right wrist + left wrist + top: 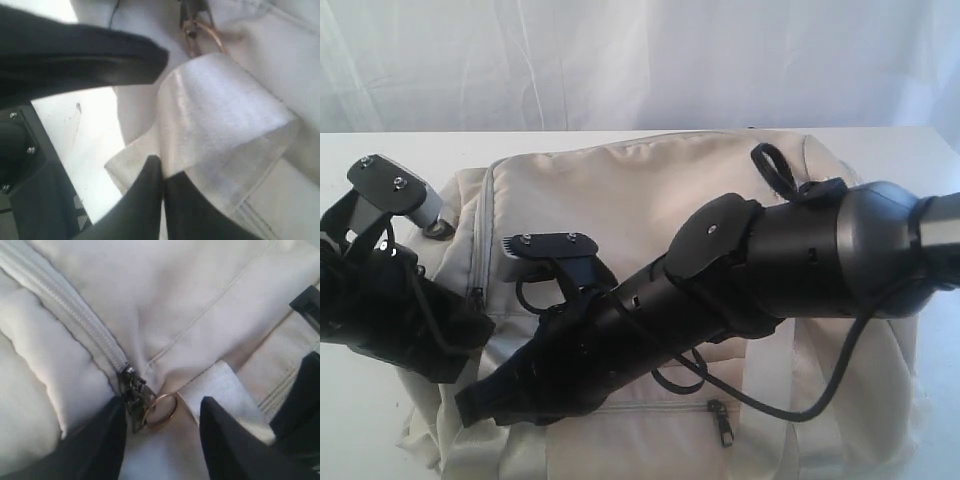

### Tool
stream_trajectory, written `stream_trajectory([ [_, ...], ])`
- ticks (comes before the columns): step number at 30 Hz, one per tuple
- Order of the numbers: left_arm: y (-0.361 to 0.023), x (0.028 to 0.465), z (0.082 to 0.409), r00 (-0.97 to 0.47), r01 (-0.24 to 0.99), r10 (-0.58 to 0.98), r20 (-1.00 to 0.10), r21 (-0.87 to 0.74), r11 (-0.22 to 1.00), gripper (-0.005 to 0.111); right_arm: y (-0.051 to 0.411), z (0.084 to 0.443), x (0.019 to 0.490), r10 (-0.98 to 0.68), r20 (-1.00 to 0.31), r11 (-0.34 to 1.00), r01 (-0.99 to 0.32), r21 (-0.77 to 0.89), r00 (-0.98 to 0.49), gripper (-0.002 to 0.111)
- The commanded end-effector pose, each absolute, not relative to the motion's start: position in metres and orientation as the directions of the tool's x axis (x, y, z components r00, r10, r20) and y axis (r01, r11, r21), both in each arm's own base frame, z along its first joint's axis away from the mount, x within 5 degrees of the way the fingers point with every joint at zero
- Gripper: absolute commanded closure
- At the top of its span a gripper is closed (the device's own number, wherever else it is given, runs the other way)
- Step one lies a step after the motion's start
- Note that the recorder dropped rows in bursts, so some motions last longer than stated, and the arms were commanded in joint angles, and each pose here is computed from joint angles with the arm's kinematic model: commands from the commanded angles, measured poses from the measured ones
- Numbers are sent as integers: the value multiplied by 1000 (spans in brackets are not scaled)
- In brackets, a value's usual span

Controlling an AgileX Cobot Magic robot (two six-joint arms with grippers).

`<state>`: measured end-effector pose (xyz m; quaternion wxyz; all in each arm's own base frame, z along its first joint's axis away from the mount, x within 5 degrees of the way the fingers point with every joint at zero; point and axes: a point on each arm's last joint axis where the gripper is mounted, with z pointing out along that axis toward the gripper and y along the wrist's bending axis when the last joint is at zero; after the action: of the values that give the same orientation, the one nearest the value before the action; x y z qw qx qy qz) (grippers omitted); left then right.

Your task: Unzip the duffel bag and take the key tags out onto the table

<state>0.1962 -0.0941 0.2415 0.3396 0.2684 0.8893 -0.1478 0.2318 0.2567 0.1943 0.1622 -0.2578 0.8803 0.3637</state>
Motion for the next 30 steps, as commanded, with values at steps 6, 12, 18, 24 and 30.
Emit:
stream_trajectory([
  [6, -94, 192, 247, -621, 587, 379, -686, -87, 805, 56, 226, 245, 216, -441, -547, 624, -681, 383, -711, 108],
  [12, -92, 186, 244, -583, 658, 495, -644, -18, 752, 56, 211, 268, 215, -415, -604, 640, -690, 338, -680, 108],
  [18, -91, 181, 247, -538, 702, 545, -643, 16, 712, 48, 210, 269, 215, -408, -603, 643, -685, 343, -685, 108],
  [24, -93, 170, 257, -434, 777, 603, -669, 61, 627, 45, 210, 269, 215, -407, -604, 644, -684, 342, -685, 108],
  [30, -101, 161, 244, -277, 848, 695, -664, 171, 501, 45, 210, 269, 215, -418, -609, 637, -695, 333, -674, 108],
])
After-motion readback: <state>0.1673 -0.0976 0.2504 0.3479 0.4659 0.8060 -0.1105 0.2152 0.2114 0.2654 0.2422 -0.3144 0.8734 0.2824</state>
